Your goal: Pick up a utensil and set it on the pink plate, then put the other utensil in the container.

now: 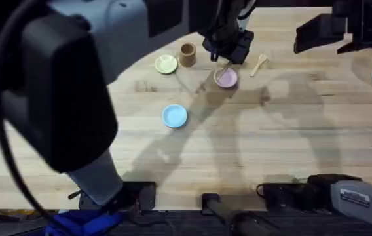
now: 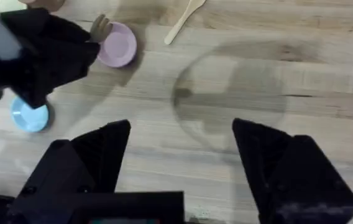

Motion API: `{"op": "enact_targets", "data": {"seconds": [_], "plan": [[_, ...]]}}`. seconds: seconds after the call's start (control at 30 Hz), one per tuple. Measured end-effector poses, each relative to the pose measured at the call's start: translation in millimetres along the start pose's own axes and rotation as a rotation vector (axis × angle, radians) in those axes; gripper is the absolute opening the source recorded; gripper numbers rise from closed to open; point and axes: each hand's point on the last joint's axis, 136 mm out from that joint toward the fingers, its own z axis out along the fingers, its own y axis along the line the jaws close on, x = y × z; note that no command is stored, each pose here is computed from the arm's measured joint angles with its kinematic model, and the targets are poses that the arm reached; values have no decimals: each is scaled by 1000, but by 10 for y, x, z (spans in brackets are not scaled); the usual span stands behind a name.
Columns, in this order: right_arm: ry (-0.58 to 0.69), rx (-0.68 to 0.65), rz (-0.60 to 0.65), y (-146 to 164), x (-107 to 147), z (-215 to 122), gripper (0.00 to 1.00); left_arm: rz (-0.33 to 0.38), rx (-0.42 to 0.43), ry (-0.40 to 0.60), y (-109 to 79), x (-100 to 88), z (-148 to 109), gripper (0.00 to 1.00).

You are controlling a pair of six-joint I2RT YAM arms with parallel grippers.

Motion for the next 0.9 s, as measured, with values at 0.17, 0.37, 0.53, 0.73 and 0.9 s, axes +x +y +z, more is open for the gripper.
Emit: {"op": "enact_targets", "data": {"seconds": [0.17,0.37,0.53,0.73,0.9], "plan": [[0,0,0,-1,0,0,997,-6,-6,51,33,111,254,42],[0,0,0,0,0,0,996,-12,-13,105,76,244,516,42],[0,0,0,0,0,1,996,-12,-14,112,89,266,616,42],[0,0,0,0,0,1,997,-13,-15,120,95,289,651,42],[0,0,0,0,0,0,996,-13,-15,120,95,287,651,42]]}}
